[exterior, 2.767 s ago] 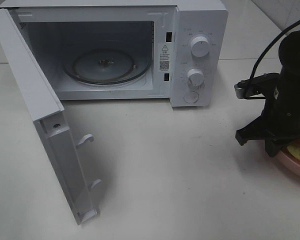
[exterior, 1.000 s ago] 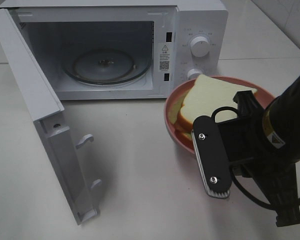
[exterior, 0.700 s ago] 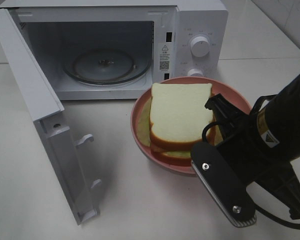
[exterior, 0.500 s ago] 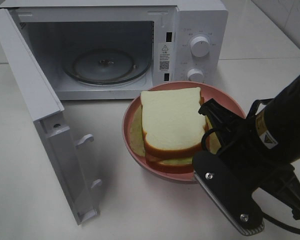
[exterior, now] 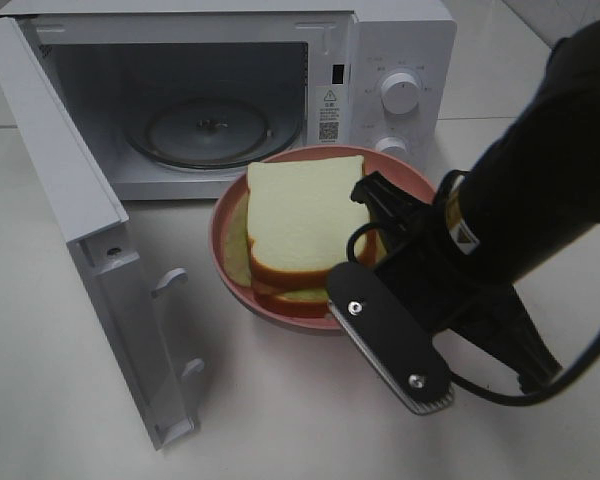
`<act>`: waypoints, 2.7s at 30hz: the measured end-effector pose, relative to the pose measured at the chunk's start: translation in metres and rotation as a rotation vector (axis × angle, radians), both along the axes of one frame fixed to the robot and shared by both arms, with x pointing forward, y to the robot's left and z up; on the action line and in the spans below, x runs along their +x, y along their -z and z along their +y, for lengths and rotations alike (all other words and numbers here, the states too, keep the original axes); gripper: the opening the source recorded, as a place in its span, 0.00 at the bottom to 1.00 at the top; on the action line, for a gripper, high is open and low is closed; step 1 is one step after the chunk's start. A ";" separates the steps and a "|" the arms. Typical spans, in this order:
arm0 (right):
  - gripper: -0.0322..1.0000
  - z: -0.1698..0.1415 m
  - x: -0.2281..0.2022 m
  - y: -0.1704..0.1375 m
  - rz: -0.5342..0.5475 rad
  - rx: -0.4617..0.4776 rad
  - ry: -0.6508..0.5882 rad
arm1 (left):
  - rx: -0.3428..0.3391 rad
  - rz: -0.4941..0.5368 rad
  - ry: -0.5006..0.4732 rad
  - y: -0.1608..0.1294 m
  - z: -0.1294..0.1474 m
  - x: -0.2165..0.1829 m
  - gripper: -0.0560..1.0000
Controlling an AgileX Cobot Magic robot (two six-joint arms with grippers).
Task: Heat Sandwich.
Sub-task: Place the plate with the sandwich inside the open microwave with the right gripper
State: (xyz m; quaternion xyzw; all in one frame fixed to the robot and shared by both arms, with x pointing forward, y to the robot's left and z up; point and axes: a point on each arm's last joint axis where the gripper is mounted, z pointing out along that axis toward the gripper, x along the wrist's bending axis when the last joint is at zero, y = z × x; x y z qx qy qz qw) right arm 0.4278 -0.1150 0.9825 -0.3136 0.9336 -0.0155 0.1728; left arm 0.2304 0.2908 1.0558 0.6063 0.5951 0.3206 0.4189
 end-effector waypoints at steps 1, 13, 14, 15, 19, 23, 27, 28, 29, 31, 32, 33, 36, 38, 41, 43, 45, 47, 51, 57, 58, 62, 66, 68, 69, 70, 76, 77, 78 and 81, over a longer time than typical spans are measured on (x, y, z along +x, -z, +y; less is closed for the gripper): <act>0.06 0.000 0.000 0.000 0.000 0.000 0.000 | 0.000 0.000 0.000 0.000 0.000 0.000 0.77; 0.06 0.048 0.064 0.001 -0.008 0.040 -0.036 | 0.000 0.000 0.000 0.000 0.000 0.000 0.77; 0.06 0.048 0.064 0.001 -0.008 0.040 -0.036 | 0.000 0.000 0.000 0.000 0.000 0.000 0.77; 0.06 0.054 0.074 0.001 -0.009 0.055 -0.035 | 0.000 0.000 0.000 0.000 0.000 0.000 0.77; 0.06 0.064 0.096 0.002 -0.017 0.071 -0.040 | 0.000 0.000 0.000 0.000 0.000 0.000 0.77; 0.06 0.072 0.114 0.006 -0.021 0.083 -0.029 | 0.000 0.000 0.000 0.000 0.000 0.000 0.77; 0.06 0.085 0.141 0.005 -0.029 0.147 0.010 | 0.000 0.000 0.000 0.000 0.000 0.000 0.77; 0.06 0.090 0.153 0.005 -0.035 0.170 0.023 | 0.000 0.000 0.000 0.000 0.000 0.000 0.77; 0.06 0.092 0.159 0.006 -0.038 0.179 0.027 | 0.000 0.000 0.000 0.000 0.000 0.000 0.77; 0.06 0.097 0.175 0.011 -0.045 0.201 0.047 | 0.000 0.000 0.000 0.000 0.000 0.000 0.77; 0.06 0.097 0.175 0.011 -0.045 0.201 0.047 | 0.000 0.000 0.000 0.000 0.000 0.000 0.77; 0.06 0.099 0.180 0.012 -0.045 0.207 0.054 | 0.000 0.000 0.000 0.000 0.000 0.000 0.77; 0.06 0.102 0.199 0.023 -0.036 0.211 0.080 | 0.000 0.000 0.000 0.000 0.000 0.000 0.77; 0.06 0.103 0.204 0.025 -0.035 0.214 0.086 | 0.000 0.000 0.000 0.000 0.000 0.000 0.77; 0.06 0.106 0.214 0.036 -0.019 0.225 0.105 | 0.000 0.000 0.000 0.000 0.000 0.000 0.77; 0.06 0.109 0.220 0.040 -0.014 0.241 0.117 | 0.000 0.000 0.000 0.000 0.000 0.000 0.77; 0.06 0.112 0.229 0.048 -0.015 0.252 0.126 | 0.000 0.000 0.000 0.000 0.000 0.000 0.77; 0.06 0.112 0.231 0.049 -0.015 0.254 0.129 | 0.000 0.000 0.000 0.000 0.000 0.000 0.77; 0.06 0.110 0.242 0.054 -0.027 0.264 0.143 | 0.000 0.000 0.000 0.000 0.000 0.000 0.77; 0.06 0.105 0.250 0.064 -0.029 0.278 0.166 | 0.000 0.000 0.000 0.000 0.000 0.000 0.77; 0.06 0.105 0.251 0.065 -0.031 0.285 0.168 | 0.000 0.000 0.000 0.000 0.000 0.000 0.77; 0.06 0.106 0.253 0.064 -0.052 0.304 0.167 | 0.000 0.000 0.000 0.000 0.000 0.000 0.77; 0.06 0.107 0.255 0.064 -0.060 0.322 0.172 | 0.000 0.000 0.000 0.000 0.000 0.000 0.77; 0.06 0.108 0.255 0.065 -0.058 0.328 0.175 | 0.000 0.000 0.000 0.000 0.000 0.000 0.77; 0.06 0.109 0.257 0.066 -0.060 0.341 0.179 | 0.000 0.000 0.000 0.000 0.000 0.000 0.77; 0.06 0.110 0.257 0.068 -0.058 0.347 0.182 | 0.000 0.000 0.000 0.000 0.000 0.000 0.77; 0.06 0.114 0.260 0.073 -0.063 0.391 0.197 | 0.000 0.000 0.000 0.000 0.000 0.000 0.77; 0.06 0.114 0.260 0.073 -0.063 0.391 0.197 | 0.000 0.000 0.000 0.000 0.000 0.000 0.77; 0.06 0.114 0.260 0.073 -0.062 0.392 0.198 | 0.000 0.000 0.000 0.000 0.000 0.000 0.77; 0.06 0.114 0.261 0.073 -0.066 0.412 0.224 | 0.000 0.000 0.000 0.000 0.000 0.000 0.77</act>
